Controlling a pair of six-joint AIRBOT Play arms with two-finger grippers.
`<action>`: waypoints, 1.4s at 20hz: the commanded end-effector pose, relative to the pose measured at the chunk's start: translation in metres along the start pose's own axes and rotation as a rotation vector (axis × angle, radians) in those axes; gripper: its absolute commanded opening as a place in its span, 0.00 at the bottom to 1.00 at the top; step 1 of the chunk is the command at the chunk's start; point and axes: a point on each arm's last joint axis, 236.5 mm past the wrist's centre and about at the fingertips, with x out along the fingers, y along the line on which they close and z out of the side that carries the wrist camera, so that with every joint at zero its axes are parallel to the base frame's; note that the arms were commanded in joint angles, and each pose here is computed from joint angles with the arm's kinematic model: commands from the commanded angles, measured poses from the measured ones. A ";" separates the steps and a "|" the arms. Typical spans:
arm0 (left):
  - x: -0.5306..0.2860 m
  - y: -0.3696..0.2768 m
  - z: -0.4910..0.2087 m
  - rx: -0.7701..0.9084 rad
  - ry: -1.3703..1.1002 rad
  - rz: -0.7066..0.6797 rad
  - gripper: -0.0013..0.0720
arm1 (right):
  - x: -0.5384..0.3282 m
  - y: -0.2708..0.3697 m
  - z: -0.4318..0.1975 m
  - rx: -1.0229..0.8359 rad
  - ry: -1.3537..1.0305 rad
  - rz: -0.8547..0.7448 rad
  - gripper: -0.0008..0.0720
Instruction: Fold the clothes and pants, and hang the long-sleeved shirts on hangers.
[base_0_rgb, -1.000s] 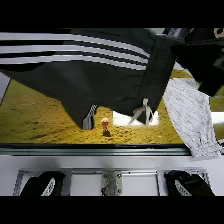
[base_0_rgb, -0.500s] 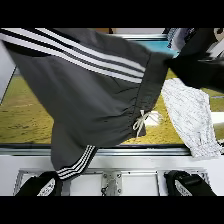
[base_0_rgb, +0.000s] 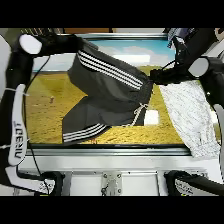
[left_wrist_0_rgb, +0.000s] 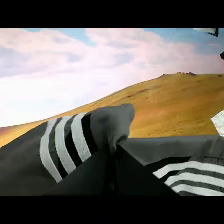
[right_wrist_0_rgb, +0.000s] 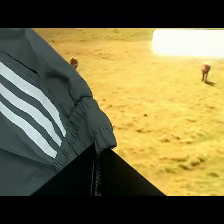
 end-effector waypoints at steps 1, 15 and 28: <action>0.040 0.002 -0.025 0.011 0.096 -0.026 0.74 | 0.026 -0.045 0.027 0.091 -0.081 -0.058 0.13; -0.148 0.135 -0.366 -0.800 0.649 0.322 0.95 | -0.090 -0.020 -0.019 -0.034 -0.104 -0.004 0.69; -0.122 0.107 -0.432 -0.984 0.663 0.225 0.95 | -0.084 0.027 -0.032 -0.095 -0.082 0.091 0.70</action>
